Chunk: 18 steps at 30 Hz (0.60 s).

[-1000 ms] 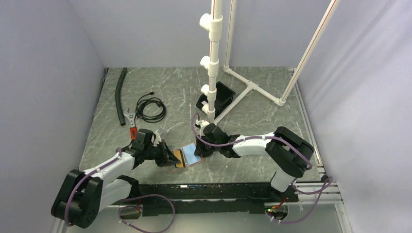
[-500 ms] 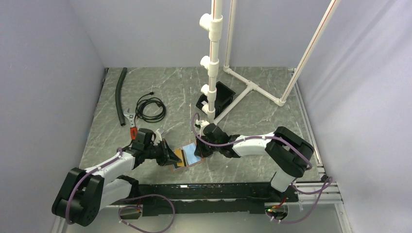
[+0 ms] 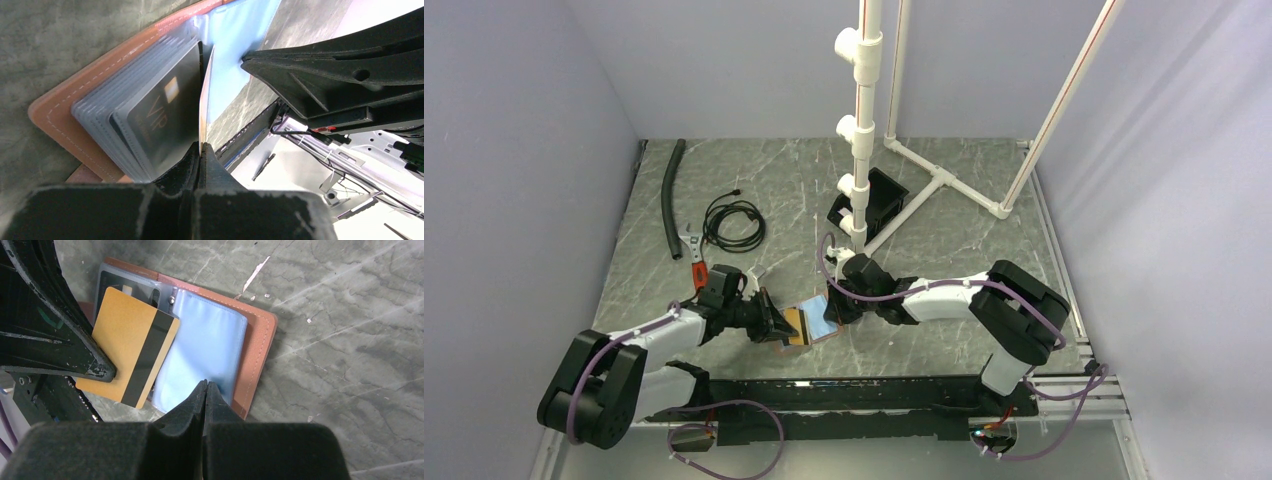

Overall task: Put the credit cards into the card holder
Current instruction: Insert the credit card into the card holder.

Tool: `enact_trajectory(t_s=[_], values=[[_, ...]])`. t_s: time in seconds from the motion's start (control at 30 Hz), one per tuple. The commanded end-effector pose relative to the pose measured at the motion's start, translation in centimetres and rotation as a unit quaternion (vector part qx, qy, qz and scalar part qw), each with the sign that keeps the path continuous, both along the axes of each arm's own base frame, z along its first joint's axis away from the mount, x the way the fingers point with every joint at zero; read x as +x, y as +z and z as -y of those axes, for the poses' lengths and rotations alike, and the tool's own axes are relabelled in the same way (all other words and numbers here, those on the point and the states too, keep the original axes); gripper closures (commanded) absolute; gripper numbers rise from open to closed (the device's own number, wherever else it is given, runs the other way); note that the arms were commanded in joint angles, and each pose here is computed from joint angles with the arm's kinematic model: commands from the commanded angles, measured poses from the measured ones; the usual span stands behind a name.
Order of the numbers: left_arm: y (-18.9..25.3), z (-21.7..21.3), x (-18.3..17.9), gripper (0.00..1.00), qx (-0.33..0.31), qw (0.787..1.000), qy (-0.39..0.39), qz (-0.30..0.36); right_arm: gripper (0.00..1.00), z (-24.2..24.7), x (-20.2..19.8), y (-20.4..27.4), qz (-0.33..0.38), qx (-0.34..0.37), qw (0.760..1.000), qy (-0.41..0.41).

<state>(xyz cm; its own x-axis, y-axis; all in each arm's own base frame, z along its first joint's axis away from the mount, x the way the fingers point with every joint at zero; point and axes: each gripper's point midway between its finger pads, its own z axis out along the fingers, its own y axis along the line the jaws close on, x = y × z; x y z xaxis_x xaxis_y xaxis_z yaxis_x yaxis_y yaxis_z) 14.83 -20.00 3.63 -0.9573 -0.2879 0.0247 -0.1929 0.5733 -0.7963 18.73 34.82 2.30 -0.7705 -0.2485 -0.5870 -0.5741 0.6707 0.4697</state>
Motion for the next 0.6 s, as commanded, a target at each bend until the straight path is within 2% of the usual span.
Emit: enact_trajectory(t_s=[0.0, 0.57], values=[[-0.2, -0.7, 0.3, 1.00, 0.031, 0.999, -0.005, 0.016, 1.00, 1.3, -0.1, -2.2, -0.009, -0.040, 0.999, -0.007], [-0.6, -0.1, 1.8, 1.00, 0.016, 0.999, 0.007, 0.034, 1.00, 1.0, -0.3, -2.7, -0.016, -0.042, 0.999, 0.002]])
